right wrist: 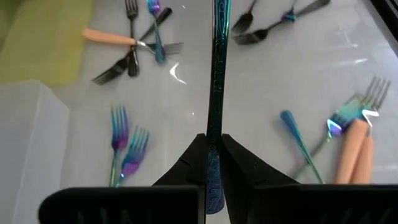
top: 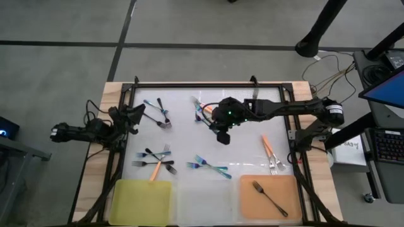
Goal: Sort silverware by color (type)
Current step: Put the blue fork into the yellow bin
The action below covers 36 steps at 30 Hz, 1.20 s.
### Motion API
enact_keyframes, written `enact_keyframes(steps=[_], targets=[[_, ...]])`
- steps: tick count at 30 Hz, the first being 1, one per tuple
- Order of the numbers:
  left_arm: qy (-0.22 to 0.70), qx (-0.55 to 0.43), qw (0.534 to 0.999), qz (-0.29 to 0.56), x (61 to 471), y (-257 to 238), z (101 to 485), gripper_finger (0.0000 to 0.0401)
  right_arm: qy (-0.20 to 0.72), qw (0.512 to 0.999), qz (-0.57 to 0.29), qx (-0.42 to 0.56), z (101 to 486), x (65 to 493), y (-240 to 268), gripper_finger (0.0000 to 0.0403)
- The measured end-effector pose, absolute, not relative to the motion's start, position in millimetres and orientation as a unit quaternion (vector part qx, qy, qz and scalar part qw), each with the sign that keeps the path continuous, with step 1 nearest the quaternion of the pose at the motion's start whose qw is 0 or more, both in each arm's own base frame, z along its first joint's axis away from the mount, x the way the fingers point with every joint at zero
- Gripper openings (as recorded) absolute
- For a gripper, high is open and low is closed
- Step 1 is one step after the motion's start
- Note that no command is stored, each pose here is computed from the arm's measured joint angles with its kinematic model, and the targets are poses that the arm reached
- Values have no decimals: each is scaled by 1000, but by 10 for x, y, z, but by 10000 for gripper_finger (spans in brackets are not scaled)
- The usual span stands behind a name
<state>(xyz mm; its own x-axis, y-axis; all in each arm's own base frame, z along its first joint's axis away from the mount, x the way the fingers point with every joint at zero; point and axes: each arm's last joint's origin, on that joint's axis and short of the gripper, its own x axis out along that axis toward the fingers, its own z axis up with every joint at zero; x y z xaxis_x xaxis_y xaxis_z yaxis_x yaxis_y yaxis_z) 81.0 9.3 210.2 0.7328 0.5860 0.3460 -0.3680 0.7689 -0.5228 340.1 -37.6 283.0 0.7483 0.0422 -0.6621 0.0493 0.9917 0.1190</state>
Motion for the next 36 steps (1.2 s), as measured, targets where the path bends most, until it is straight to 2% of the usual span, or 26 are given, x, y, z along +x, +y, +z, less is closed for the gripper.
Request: enact_keyframes(steps=[7, 10, 15, 23, 26, 36], targets=[[-253, -202, 923, 206, 826, 63, 2116, 62, 355, 933, 6, 55, 2817, 3421, -331, 13], [-239, -236, 924, 182, 867, 49, 2083, 62, 347, 936, 6, 55, 2829, 3430, -336, 13], [-182, -273, 929, 172, 1006, 25, 1972, 62, 339, 939, 6, 55, 2841, 3442, -331, 13], [-145, -243, 945, 167, 1191, -6, 1915, 67, 340, 938, 2, 65, 2840, 3441, -331, 13], [-127, -237, 946, 183, 1236, -1, 1869, 86, 344, 936, 1, 69, 2837, 3432, -329, 13], [-121, -259, 943, 170, 1423, -31, 1849, 188, 334, 940, -22, 67, 2857, 3443, -324, 13]])
